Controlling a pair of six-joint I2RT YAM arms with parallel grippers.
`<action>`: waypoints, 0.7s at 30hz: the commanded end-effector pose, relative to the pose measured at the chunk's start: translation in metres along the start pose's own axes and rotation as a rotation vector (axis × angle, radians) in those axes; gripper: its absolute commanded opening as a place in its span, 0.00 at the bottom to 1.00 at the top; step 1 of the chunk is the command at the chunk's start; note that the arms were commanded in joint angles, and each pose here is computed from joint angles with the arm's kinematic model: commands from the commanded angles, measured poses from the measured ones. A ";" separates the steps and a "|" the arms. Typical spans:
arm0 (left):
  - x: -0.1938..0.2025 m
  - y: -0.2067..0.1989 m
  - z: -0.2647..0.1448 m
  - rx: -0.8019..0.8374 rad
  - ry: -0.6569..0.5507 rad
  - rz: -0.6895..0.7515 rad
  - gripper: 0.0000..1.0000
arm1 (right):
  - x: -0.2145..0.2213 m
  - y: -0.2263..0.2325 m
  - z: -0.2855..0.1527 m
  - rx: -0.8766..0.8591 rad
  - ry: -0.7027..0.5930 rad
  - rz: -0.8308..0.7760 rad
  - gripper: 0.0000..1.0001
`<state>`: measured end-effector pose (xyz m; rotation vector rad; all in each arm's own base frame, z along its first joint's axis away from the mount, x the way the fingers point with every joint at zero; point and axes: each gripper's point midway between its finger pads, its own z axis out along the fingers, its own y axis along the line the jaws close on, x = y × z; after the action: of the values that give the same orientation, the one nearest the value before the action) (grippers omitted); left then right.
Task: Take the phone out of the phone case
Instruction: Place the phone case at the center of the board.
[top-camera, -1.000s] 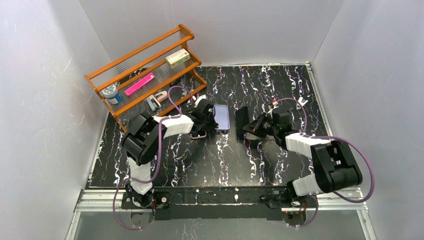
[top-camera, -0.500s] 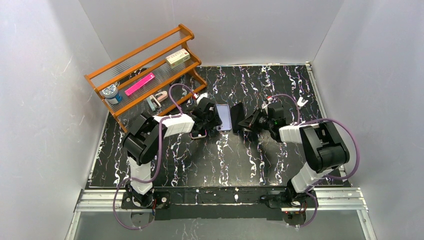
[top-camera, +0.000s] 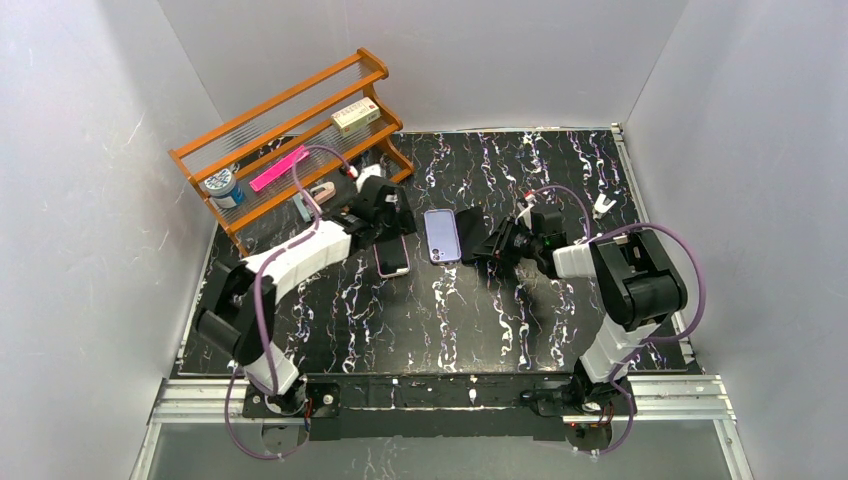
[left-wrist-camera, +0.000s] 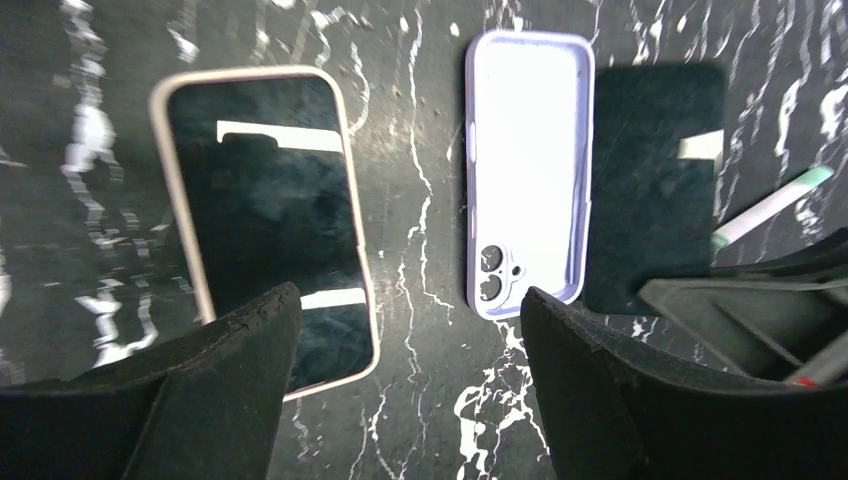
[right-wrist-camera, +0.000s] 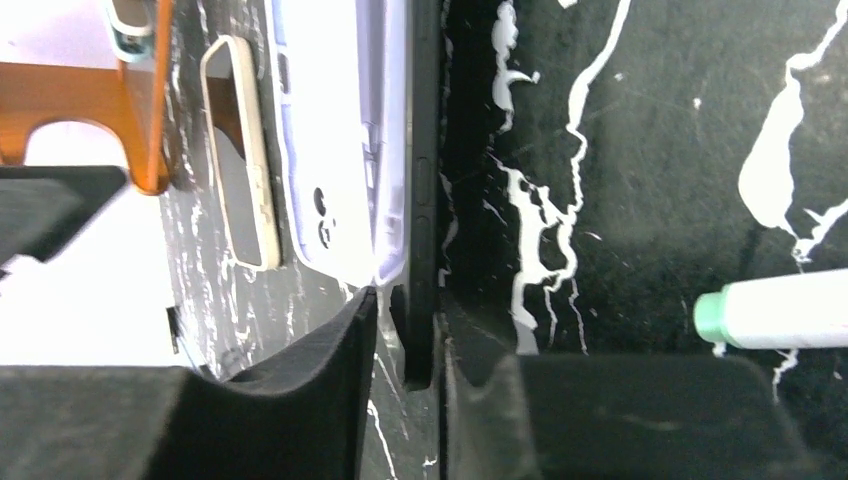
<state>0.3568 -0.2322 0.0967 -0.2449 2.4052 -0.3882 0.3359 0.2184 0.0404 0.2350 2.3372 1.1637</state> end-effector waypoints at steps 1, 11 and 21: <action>-0.015 0.034 -0.036 -0.083 -0.050 0.020 0.79 | -0.003 0.000 0.002 0.005 0.024 -0.071 0.38; -0.015 0.068 -0.066 -0.181 -0.057 0.029 0.95 | -0.012 -0.017 -0.003 0.148 0.033 -0.132 0.58; -0.008 0.075 -0.068 -0.196 -0.031 0.021 0.98 | -0.002 -0.027 -0.006 0.265 0.112 -0.148 0.72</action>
<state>0.3196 -0.1549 0.1205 -0.2990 2.4158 -0.1698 0.3498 0.2108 0.0399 0.0932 2.4423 0.9684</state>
